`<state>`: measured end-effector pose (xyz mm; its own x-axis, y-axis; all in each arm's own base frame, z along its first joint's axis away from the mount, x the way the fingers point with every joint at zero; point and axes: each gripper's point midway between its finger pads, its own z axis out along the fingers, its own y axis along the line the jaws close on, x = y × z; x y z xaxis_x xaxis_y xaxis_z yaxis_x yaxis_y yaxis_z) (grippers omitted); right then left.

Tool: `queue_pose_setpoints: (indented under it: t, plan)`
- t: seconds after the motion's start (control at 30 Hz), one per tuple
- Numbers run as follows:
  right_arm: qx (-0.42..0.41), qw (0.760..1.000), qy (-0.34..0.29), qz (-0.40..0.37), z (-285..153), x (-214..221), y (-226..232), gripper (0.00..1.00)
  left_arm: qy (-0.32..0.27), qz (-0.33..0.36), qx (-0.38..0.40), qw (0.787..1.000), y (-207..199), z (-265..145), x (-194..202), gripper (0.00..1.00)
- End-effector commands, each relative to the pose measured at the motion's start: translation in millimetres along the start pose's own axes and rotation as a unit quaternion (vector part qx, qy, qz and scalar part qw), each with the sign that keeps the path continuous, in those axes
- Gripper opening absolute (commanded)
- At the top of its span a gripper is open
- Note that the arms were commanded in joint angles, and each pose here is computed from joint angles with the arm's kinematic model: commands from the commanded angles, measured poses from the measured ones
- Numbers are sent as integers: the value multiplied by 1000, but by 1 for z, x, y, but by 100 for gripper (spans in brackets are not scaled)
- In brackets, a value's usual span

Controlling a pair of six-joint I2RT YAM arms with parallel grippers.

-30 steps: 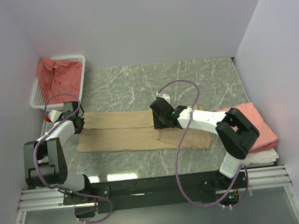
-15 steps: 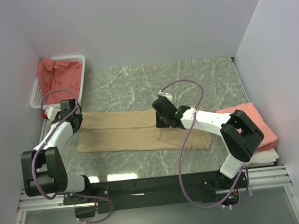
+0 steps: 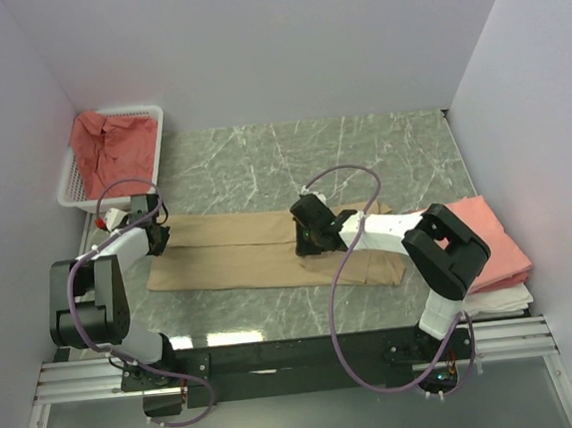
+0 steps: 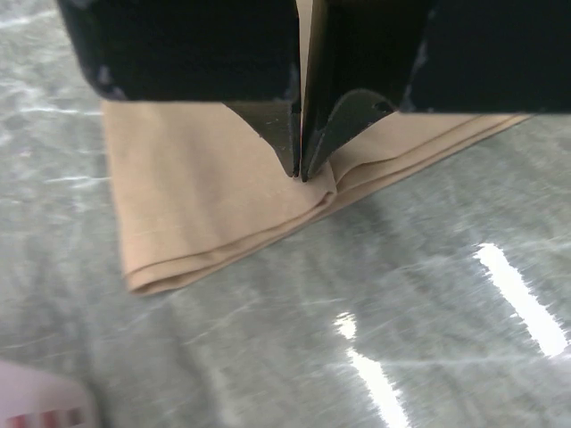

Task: Fold and stack the t-shirts
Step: Fold the tshirt

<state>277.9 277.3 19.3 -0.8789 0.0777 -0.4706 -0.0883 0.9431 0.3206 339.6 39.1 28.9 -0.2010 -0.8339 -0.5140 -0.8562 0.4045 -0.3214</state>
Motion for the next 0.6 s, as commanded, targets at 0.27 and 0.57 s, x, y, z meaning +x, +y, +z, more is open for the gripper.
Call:
queue_pose_setpoints:
  t: [0.27, 0.57]
  plan:
    - [-40, 994, -92, 37, -65, -64, 9, 29, -38, 6, 79, 996, -31, -29, -26, 27]
    - [7, 988, -119, 95, -99, -63, -49, 63, -9, 108, 158, 981, -62, -83, 42, 30]
